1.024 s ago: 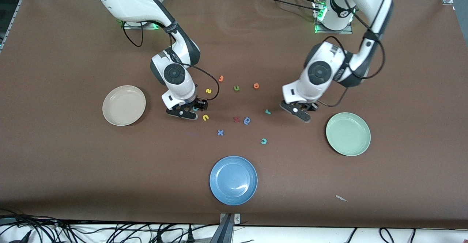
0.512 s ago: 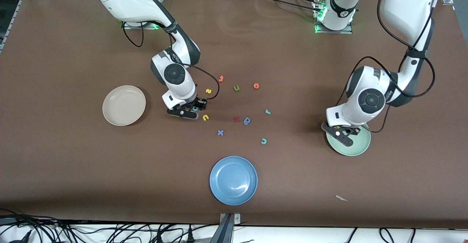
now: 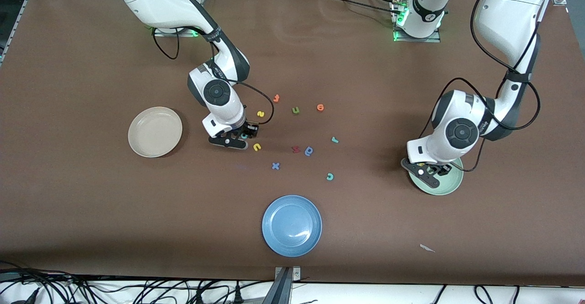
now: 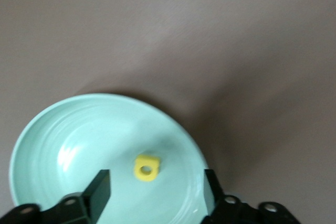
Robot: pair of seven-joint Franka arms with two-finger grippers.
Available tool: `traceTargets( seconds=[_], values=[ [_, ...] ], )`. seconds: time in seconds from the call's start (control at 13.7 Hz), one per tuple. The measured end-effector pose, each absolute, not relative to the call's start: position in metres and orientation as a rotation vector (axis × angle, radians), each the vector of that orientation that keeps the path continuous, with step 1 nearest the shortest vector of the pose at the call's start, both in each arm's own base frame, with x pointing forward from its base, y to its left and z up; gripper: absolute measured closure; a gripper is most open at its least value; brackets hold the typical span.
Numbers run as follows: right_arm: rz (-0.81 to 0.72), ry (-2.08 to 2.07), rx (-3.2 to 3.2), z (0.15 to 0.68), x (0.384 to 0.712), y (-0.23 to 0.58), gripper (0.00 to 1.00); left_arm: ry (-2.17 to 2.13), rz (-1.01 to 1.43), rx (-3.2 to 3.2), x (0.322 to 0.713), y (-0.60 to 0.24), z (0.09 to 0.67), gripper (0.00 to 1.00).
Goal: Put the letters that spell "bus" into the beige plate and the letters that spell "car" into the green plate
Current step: 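Grasp the cyan letter with the right gripper while the left gripper grasps cyan r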
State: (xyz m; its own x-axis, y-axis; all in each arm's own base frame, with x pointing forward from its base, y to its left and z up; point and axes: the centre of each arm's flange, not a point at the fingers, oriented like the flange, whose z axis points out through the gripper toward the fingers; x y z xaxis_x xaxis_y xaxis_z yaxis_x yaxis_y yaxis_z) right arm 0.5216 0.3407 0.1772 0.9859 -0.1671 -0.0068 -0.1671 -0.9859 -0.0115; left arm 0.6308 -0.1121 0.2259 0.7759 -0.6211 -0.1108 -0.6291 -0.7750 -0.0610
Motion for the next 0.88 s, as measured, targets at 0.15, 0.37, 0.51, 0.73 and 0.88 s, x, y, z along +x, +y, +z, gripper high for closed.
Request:
traceTargets(
  seconds=[0.15, 0.37, 0.51, 0.73, 0.88],
  values=[
    [0.009, 0.256, -3.119, 0.177, 0.522, 0.341, 0.52, 0.943, 0.119, -2.942, 0.623, -0.149, 0.229, 0.00],
    [0.008, 0.245, -3.119, 0.177, 0.522, 0.341, 0.57, 0.824, 0.117, -3.007, 0.600, -0.224, 0.229, 0.00],
    [-0.002, 0.244, -3.113, 0.177, 0.522, 0.341, 0.65, 0.756, 0.126, -3.021, 0.579, -0.276, 0.222, 0.02],
    [-0.007, 0.244, -3.110, 0.177, 0.523, 0.341, 0.70, 0.700, 0.125, -3.037, 0.567, -0.319, 0.213, 0.10],
    [-0.011, 0.246, -3.108, 0.179, 0.524, 0.341, 0.70, 0.683, 0.137, -3.040, 0.557, -0.338, 0.205, 0.33]
  ],
)
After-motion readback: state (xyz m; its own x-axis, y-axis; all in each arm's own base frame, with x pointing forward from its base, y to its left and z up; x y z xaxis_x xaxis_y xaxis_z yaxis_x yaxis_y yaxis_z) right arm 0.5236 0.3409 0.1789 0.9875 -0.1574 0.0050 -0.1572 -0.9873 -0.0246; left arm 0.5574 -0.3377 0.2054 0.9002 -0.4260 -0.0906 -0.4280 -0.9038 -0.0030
